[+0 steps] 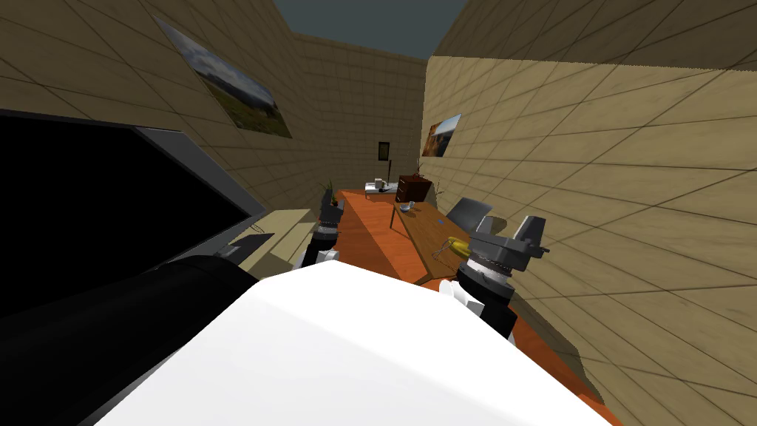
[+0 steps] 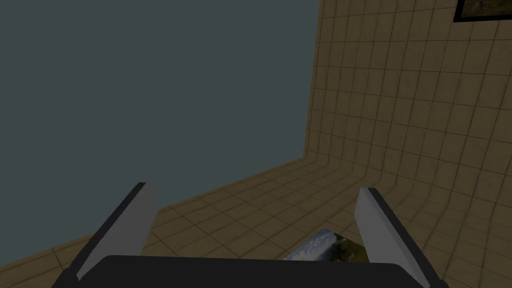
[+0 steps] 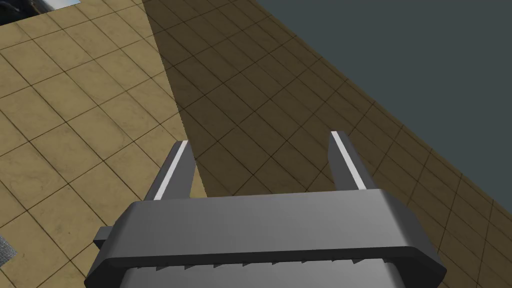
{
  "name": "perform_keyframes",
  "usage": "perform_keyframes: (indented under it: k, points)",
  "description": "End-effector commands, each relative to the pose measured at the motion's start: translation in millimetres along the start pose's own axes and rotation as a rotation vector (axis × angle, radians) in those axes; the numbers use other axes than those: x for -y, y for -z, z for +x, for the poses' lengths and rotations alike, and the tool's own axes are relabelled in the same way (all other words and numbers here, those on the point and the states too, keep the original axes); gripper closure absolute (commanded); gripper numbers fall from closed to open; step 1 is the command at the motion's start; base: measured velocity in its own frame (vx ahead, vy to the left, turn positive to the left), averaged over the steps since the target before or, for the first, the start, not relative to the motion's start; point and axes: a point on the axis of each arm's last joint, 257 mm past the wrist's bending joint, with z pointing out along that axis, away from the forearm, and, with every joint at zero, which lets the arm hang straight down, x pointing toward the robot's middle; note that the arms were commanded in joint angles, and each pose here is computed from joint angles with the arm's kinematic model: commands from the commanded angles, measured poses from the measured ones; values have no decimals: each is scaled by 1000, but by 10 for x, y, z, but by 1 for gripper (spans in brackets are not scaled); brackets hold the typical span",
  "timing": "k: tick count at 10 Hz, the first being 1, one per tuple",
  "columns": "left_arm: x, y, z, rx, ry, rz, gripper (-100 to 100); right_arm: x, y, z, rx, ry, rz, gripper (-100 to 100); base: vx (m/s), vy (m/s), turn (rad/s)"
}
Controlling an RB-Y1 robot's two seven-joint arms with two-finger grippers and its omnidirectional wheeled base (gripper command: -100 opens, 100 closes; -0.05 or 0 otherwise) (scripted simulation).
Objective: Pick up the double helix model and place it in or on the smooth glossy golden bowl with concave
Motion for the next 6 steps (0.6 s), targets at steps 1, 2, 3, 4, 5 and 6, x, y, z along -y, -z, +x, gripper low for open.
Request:
perform_keyframes:
  k: [1, 2, 3, 4, 5, 6]
  points:
    - [0, 0, 0, 0, 0, 0, 0, 111, 45, 26, -44, 47, 27, -100, 20, 16, -36]
    - [0, 0, 0, 0, 0, 0, 0, 184, 77, 30, -66, 77, 44, -100, 36, 27, -43]
    - [0, 0, 0, 0, 0, 0, 0, 274, 119, 26, -88, 112, 64, -100, 41, 28, -42]
    - [0, 0, 0, 0, 0, 0, 0, 378, 170, 12, -110, 152, 88, -100, 50, 30, -57]
    - [0, 0, 0, 0, 0, 0, 0, 495, 231, -13, -131, 197, 114, -100, 61, 41, -62]
    - [0, 0, 0, 0, 0, 0, 0, 621, 301, -48, -151, 245, 142, -100, 72, 57, -73]
